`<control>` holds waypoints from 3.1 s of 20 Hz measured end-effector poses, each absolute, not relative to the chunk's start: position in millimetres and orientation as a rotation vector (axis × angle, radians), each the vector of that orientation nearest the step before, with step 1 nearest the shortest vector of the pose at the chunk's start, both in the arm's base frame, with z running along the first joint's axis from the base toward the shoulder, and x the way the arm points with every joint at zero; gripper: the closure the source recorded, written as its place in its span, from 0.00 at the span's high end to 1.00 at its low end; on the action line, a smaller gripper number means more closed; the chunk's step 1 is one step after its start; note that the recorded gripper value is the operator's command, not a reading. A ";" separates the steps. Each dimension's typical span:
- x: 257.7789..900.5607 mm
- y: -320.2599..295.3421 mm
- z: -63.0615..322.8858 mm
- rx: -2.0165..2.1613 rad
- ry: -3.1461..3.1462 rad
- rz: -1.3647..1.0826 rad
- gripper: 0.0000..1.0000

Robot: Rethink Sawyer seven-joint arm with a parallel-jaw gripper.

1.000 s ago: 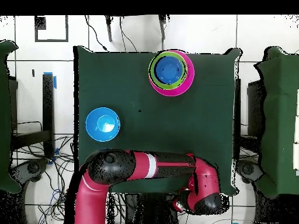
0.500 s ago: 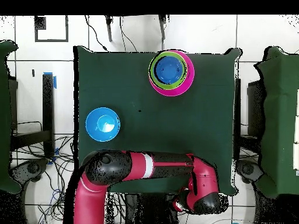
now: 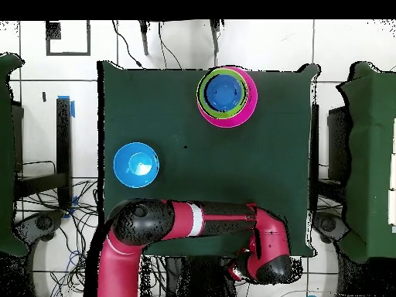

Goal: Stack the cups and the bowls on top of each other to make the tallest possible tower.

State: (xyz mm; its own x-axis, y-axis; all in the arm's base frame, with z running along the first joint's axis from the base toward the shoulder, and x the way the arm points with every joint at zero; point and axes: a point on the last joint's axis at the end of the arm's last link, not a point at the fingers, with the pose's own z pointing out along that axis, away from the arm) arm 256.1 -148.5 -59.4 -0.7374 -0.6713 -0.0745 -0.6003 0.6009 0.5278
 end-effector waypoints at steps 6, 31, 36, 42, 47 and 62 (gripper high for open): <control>256.1 -148.5 -59.4 1.074 -2.692 -0.813 1.00; 255.5 -151.7 -59.3 1.054 -2.713 -0.821 1.00; 255.7 -152.5 -59.2 1.050 -2.719 -0.820 1.00; 256.1 -152.5 -59.2 1.050 -2.721 -0.819 1.00; 256.8 -152.5 -59.1 1.051 -2.723 -0.818 1.00; 262.1 -148.5 -58.5 0.949 -2.740 -0.782 1.00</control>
